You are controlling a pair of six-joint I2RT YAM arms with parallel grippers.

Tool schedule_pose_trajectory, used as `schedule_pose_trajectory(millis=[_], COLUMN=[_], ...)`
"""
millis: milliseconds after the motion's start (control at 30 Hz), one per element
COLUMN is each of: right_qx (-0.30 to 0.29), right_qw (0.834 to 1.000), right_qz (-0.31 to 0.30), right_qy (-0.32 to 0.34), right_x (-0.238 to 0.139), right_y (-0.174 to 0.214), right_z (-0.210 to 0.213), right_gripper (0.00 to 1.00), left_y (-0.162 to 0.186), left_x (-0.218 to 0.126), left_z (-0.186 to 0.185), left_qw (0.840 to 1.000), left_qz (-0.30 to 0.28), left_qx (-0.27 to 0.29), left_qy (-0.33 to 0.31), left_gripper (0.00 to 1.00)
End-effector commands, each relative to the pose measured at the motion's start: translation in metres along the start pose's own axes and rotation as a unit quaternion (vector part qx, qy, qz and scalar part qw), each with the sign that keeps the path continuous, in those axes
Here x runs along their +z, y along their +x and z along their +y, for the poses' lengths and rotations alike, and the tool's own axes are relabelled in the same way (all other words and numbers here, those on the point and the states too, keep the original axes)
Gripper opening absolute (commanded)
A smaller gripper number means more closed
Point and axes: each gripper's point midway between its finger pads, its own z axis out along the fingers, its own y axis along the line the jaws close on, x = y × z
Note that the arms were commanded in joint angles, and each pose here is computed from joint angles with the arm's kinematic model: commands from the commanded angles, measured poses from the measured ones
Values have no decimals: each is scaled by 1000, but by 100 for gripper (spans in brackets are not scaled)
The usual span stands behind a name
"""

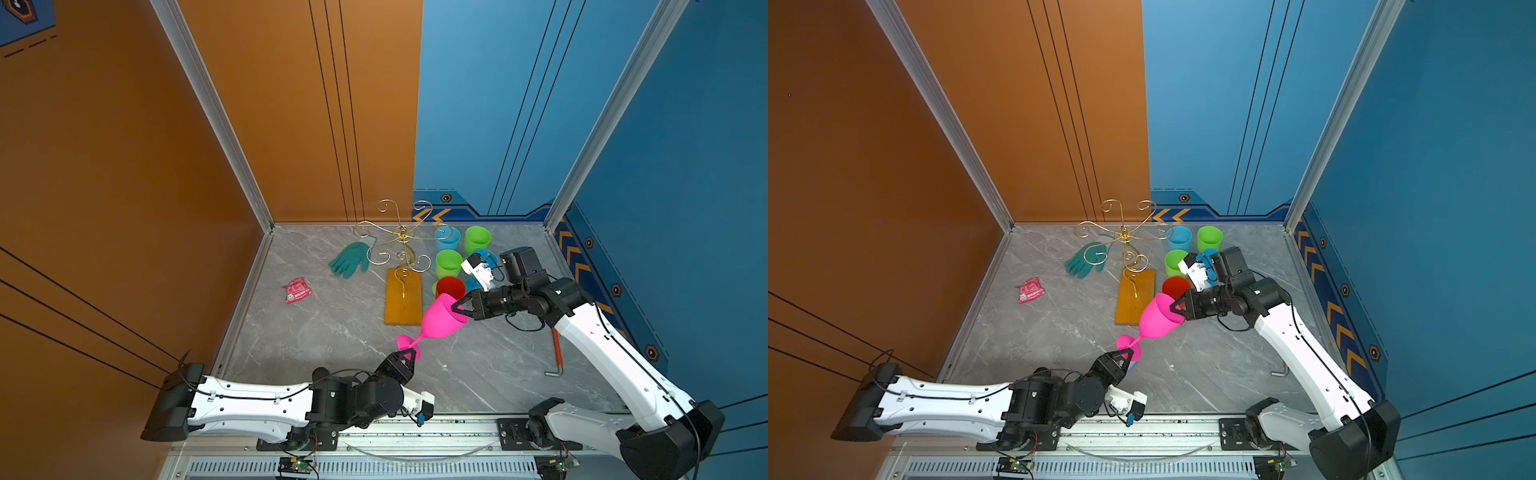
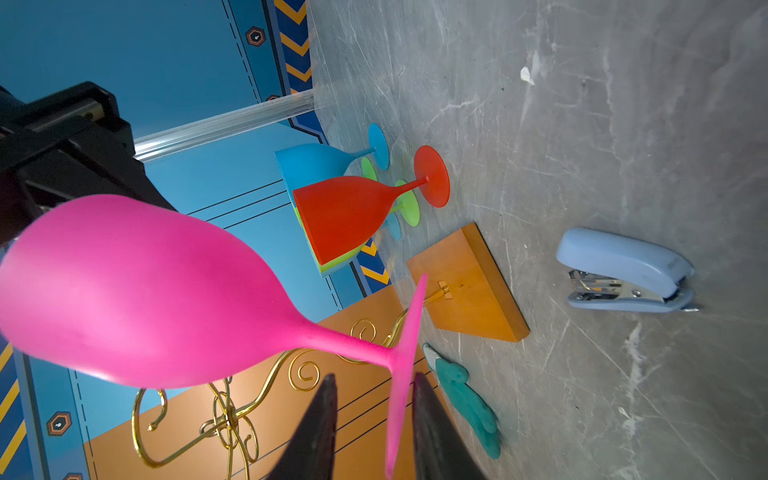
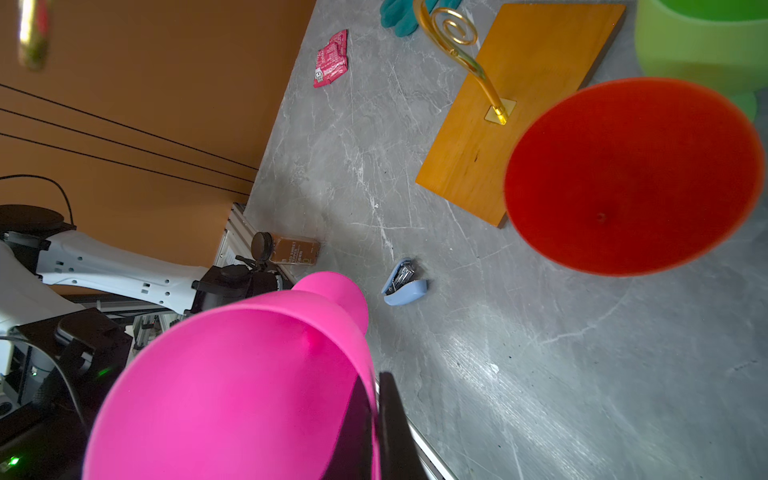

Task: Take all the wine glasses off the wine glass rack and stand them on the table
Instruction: 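Grasp the pink glass bowl with the right gripper while the left holds its foot, then open the left gripper to release the pink glass foot and draw back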

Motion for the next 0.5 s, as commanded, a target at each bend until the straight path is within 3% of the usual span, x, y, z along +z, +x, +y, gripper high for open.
schedule_pose_trajectory(millis=[0,300,467], right_qx=[-20,-42,-46], right_qw=[999,992,987], right_qz=[-12,-10,-6], right_qy=[29,118,152], right_x=[-11,-26,-29], right_y=[-4,3,5], right_z=[-1,-25,-37], right_gripper=[0,0,0], left_y=[-3,5,18], left_x=[-1,-3,-1], left_z=[3,19,29], left_qw=[999,981,960], left_qz=[-11,3,31], left_qx=[-41,-192,-276], left_qy=[-5,-9,-31], left_gripper=[41,69,85])
